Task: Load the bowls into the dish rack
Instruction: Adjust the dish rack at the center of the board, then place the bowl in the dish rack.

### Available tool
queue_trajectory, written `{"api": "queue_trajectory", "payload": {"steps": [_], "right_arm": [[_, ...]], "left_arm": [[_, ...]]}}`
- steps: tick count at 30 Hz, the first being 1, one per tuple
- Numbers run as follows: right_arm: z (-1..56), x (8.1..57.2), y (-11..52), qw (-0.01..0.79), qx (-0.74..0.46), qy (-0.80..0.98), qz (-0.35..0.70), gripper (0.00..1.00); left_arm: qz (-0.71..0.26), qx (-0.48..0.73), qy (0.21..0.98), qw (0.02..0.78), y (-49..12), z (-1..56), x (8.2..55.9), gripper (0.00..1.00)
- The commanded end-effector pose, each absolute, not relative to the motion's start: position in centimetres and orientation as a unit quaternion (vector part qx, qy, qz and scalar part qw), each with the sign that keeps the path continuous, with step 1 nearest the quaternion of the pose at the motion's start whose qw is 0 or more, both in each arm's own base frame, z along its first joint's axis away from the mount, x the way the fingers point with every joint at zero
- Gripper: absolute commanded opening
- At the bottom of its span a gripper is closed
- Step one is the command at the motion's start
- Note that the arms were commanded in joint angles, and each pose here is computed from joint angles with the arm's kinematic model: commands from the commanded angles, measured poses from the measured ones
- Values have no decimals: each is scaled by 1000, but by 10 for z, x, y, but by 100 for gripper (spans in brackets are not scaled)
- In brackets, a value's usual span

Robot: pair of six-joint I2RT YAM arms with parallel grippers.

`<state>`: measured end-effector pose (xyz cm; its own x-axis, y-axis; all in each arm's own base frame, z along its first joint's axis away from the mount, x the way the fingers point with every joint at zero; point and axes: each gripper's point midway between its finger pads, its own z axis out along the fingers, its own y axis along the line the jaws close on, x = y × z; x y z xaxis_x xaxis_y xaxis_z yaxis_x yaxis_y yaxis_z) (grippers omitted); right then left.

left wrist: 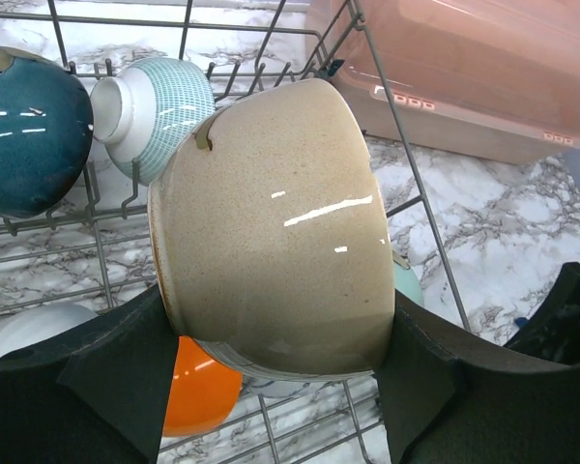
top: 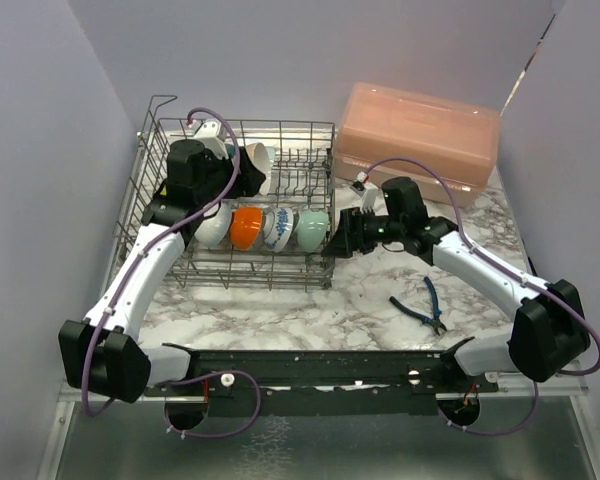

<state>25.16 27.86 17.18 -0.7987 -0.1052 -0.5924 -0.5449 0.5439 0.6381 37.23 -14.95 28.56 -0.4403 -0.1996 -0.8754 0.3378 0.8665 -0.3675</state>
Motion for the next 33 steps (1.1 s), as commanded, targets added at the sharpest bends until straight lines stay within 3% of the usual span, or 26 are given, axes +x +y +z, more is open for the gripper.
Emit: {"api": "queue_trajectory", "payload": {"steps": [1,11,19,33], "right_arm": [[170,253,269,269,-184,852,409,76],[174,261,252,315,-160,861,367,99],[181,266,237,355,-134,861,339,100],[188,266,226,383,-120,856,326,100]], "left_arm": [[-261,60,782,563,-157,320,391,0],[-194,94,813,542,-181,310,422,0],[-67,127,844,517,-200,297,445,0],[9,124,858,498,-233,283,481,0]]}}
